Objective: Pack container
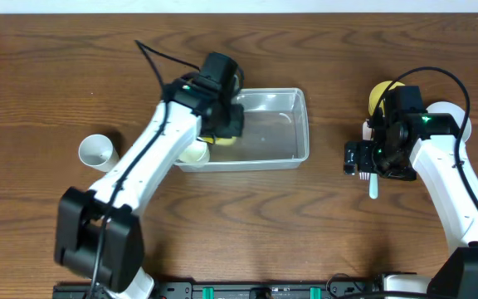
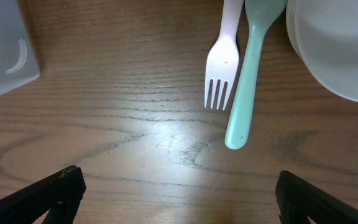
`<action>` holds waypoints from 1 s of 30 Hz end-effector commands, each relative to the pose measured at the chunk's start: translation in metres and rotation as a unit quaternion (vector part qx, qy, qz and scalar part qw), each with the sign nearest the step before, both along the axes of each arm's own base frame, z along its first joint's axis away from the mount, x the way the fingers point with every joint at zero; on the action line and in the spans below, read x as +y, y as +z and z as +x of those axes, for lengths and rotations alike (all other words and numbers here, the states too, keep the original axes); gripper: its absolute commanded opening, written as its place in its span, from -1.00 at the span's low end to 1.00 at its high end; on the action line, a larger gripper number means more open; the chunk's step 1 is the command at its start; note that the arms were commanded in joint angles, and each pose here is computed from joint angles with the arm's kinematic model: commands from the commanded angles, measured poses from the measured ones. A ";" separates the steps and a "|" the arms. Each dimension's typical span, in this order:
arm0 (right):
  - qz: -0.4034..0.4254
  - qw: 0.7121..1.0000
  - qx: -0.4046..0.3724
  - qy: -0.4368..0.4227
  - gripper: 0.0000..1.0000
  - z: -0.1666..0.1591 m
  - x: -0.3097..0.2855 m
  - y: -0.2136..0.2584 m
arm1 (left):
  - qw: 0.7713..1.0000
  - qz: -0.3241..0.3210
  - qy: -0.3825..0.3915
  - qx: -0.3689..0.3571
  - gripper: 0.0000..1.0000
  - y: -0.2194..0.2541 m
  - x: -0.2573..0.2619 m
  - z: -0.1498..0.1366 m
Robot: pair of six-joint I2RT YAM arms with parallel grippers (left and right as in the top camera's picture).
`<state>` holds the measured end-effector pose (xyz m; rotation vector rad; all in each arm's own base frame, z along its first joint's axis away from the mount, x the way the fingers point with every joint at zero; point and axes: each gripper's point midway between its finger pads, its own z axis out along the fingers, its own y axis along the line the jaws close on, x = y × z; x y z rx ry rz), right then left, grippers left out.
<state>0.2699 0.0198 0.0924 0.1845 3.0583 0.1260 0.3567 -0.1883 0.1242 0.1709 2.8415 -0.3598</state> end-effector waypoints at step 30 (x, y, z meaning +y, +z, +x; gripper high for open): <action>0.000 1.000 -0.001 0.001 0.99 0.002 -0.001 0.001 | 0.985 0.139 0.024 -0.101 -0.88 0.021 0.071 0.046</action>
